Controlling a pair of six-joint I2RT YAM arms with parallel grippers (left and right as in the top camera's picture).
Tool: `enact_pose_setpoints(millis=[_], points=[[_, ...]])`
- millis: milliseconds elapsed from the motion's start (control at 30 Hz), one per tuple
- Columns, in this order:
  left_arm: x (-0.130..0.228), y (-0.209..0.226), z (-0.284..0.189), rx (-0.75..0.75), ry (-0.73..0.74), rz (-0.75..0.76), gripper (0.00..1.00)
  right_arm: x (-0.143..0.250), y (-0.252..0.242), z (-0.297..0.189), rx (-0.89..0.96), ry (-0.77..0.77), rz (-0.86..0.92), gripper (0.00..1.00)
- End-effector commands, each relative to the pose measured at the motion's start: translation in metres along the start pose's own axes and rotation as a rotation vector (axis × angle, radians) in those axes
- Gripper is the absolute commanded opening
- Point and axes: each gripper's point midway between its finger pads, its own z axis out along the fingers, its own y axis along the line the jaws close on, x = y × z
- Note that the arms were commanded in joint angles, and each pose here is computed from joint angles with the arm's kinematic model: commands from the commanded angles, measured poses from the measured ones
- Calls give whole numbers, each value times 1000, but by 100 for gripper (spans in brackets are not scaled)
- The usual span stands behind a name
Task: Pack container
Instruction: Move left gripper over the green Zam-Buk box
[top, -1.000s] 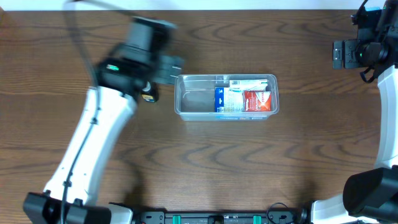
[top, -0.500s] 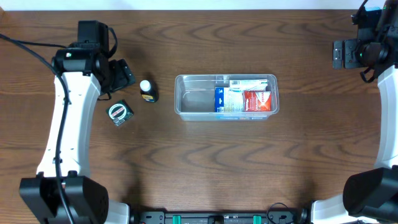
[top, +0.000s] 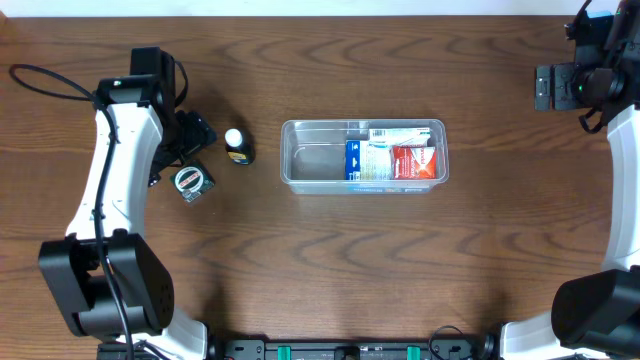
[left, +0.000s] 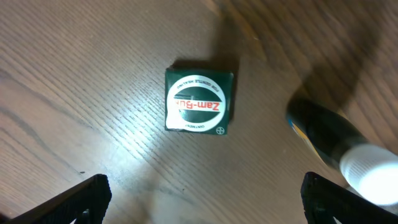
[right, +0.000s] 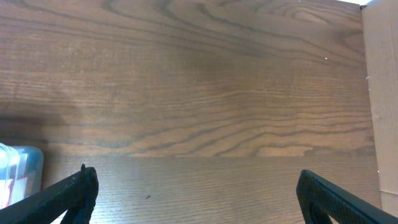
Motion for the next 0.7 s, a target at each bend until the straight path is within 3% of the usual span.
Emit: enact_pose_setpoints(millis=[0, 667], points=[[-1, 3, 9, -12, 23, -73, 98, -2, -1, -3, -1, -8, 12, 99], [-1, 19, 41, -65, 102, -169, 98, -2, -1, -3, -1, -8, 12, 99]])
